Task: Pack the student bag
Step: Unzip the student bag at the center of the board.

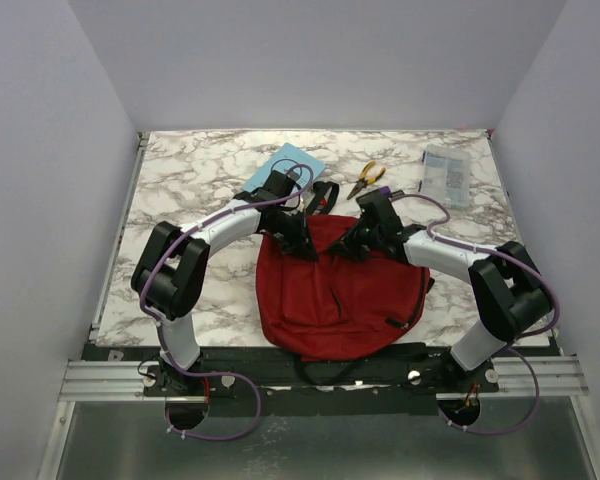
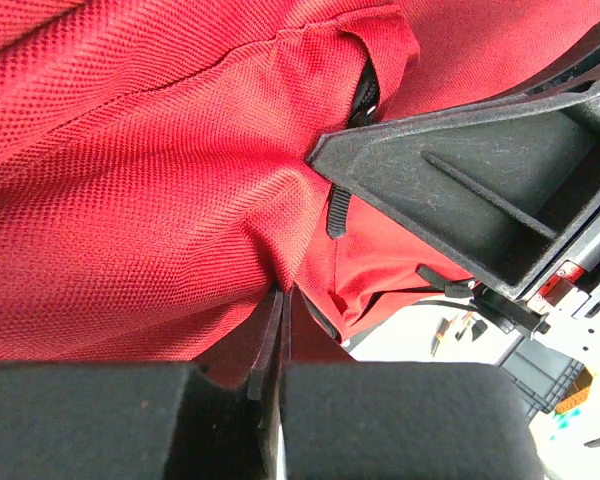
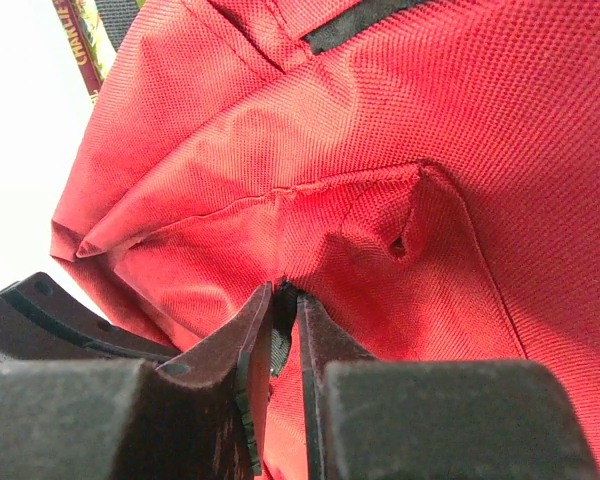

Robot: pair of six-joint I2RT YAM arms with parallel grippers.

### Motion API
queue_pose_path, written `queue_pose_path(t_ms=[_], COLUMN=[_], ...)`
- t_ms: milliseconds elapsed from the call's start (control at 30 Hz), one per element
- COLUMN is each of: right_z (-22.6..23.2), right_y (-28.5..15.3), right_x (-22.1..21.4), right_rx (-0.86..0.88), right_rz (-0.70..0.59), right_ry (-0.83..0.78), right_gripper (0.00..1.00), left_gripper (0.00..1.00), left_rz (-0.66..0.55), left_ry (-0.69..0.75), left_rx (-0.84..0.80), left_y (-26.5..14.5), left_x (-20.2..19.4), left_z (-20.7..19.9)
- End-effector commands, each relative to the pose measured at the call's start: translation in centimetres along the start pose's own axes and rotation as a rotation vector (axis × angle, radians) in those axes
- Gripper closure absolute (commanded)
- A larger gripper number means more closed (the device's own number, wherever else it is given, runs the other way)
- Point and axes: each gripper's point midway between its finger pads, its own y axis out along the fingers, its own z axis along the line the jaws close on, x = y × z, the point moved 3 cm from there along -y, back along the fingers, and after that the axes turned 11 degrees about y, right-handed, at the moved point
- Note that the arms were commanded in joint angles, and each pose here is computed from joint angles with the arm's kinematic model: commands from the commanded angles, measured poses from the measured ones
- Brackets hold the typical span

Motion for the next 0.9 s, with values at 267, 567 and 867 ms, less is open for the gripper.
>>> queue_pose_path(t_ms=[267,567,867], right_z=[1.2,1.4,-0.1], right_y=[-1.0,-1.2,-2.4], right_x=[-0.2,-0.2,-0.9], right_rx=[0.143,0.155,0.214], right_rz=[0.055,0.084,0.193], right_ry=[-0.034,-0.033,-0.074], right_gripper=[0.73,0.88,0.99], left_gripper=[1.0,1.0,1.0], left_rz=[-0.016,-0.009,-0.018], left_ry=[0.0,-0.007,-0.025], left_rx=[-0.003,0.002,0.008], left_y=[-0.6,-0.3,-0.5], left_x=[0.2,0.1,0.4], left_z=[-0.1,0.1,0.5])
